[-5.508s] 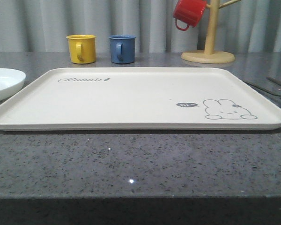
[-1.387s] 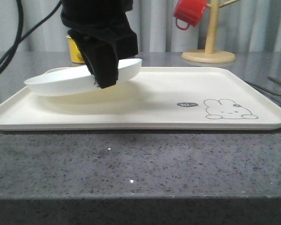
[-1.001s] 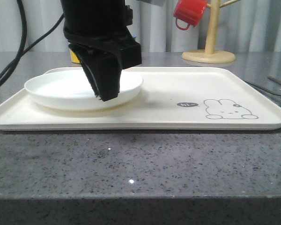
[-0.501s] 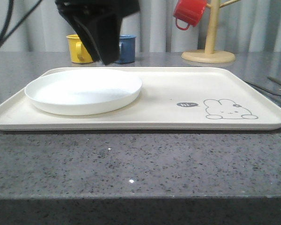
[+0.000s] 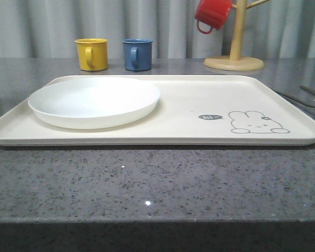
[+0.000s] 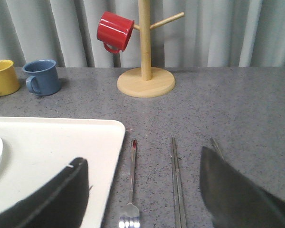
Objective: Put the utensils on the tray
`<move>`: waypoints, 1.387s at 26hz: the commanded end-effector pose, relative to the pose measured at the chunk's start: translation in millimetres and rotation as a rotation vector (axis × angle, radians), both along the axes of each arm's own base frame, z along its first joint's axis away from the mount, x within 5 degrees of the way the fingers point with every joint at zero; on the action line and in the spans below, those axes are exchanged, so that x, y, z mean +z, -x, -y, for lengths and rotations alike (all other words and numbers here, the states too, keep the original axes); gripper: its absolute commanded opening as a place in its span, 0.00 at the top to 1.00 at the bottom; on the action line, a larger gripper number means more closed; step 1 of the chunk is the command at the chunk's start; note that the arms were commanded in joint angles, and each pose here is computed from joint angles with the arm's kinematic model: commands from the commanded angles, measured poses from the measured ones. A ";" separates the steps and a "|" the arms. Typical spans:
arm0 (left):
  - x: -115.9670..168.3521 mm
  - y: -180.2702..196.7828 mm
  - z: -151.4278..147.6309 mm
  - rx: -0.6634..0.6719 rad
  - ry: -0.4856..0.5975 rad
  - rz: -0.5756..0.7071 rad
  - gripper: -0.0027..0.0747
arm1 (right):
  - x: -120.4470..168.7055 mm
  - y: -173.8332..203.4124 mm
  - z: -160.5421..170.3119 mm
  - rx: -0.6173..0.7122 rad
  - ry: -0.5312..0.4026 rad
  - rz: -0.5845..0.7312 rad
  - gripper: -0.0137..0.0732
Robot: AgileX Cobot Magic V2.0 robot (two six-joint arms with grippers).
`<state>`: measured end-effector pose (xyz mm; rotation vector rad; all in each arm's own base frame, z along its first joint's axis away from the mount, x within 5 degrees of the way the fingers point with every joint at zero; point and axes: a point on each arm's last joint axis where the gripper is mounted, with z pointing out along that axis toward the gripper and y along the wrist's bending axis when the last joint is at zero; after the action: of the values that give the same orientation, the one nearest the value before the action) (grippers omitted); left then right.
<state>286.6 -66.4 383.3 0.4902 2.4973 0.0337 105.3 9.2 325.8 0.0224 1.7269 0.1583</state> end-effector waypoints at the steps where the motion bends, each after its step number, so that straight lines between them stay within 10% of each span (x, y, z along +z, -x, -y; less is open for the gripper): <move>1: 14.1 19.5 -27.7 0.089 0.044 0.131 0.99 | 18.2 -1.1 1.9 -0.020 -0.006 0.105 0.24; 25: -73.6 243.5 -63.7 0.149 0.199 0.857 0.99 | 18.2 -1.1 1.9 -0.020 -0.006 0.105 0.24; 36: -77.2 266.5 -65.0 0.138 0.221 1.015 0.99 | 18.2 -1.1 1.9 -0.020 -0.006 0.105 0.24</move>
<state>21.5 -1.2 290.1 0.1538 1.6104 0.0579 105.3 9.2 325.8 0.0224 1.7269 0.1583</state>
